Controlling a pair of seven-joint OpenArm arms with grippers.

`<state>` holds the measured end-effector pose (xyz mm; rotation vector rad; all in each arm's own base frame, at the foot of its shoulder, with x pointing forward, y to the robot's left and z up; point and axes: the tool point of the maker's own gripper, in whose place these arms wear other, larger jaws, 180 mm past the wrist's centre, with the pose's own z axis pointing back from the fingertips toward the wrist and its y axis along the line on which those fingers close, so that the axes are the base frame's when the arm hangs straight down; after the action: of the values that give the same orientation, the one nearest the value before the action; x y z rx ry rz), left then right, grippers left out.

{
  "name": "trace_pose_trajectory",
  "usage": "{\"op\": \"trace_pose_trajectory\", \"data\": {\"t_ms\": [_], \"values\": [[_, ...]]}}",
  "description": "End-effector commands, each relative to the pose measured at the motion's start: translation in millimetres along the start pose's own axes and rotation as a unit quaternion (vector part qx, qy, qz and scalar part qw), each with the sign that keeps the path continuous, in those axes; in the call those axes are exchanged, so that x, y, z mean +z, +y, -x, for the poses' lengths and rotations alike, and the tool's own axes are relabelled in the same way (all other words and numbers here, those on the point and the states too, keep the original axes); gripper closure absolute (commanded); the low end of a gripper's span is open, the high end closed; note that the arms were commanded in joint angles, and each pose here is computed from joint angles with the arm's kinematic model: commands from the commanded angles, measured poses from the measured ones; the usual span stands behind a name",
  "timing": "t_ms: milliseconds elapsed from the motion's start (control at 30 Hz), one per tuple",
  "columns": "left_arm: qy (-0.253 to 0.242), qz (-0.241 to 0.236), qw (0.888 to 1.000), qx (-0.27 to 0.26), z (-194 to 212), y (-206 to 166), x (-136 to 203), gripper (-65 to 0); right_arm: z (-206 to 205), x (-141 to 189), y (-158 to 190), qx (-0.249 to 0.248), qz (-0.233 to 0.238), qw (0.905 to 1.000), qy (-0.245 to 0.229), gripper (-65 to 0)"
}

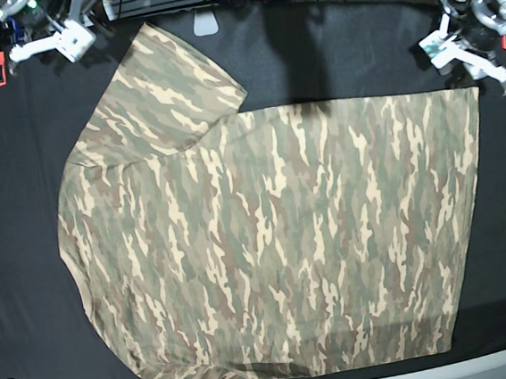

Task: Layout the t-shirt on the table in an organized manner, then fold the t-shirt properly
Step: 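Move both grippers down to the shirt's shoulder edges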

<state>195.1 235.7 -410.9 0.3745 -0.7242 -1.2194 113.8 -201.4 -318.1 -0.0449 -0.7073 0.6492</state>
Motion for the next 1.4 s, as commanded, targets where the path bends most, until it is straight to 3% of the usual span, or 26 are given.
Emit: {"op": "trace_pose_trajectory", "data": {"t_ms": [0, 533, 667, 733, 867, 1200, 1367], "values": [[-0.003, -0.011, 1.000, -0.014, 0, 9, -3, -19.7, -11, 1, -3, 0.007, 0.004, 0.9998, -0.019, -26.2], [0.060, 0.008, 0.996, -0.060, 51, 23, -45, -19.6, -20, -3, -13, 0.012, 0.017, 0.9994, -0.029, -26.2], [0.044, 0.012, 0.997, -0.062, 47, 22, -45, -19.2, -20, -3, -13, 0.012, 0.017, 0.9994, -0.028, -26.2], [0.023, 0.013, 0.998, -0.061, 40, 21, -46, -16.2, -20, -3, -13, 0.012, 0.017, 0.9994, -0.028, -26.2], [0.014, 0.014, 0.998, -0.061, 37, 20, -46, 0.0, -18, -3, -13, 0.017, 0.019, 0.9994, -0.024, -26.2], [0.012, 0.014, 0.998, -0.060, 36, 21, -46, 0.0, -8, -2, -34, 0.147, 0.054, 0.9875, 0.018, -28.1], [0.008, 0.015, 0.999, -0.039, 35, 20, -46, 0.0, -14, -1, -51, 0.241, 0.079, 0.9671, 0.018, -28.0]]}}
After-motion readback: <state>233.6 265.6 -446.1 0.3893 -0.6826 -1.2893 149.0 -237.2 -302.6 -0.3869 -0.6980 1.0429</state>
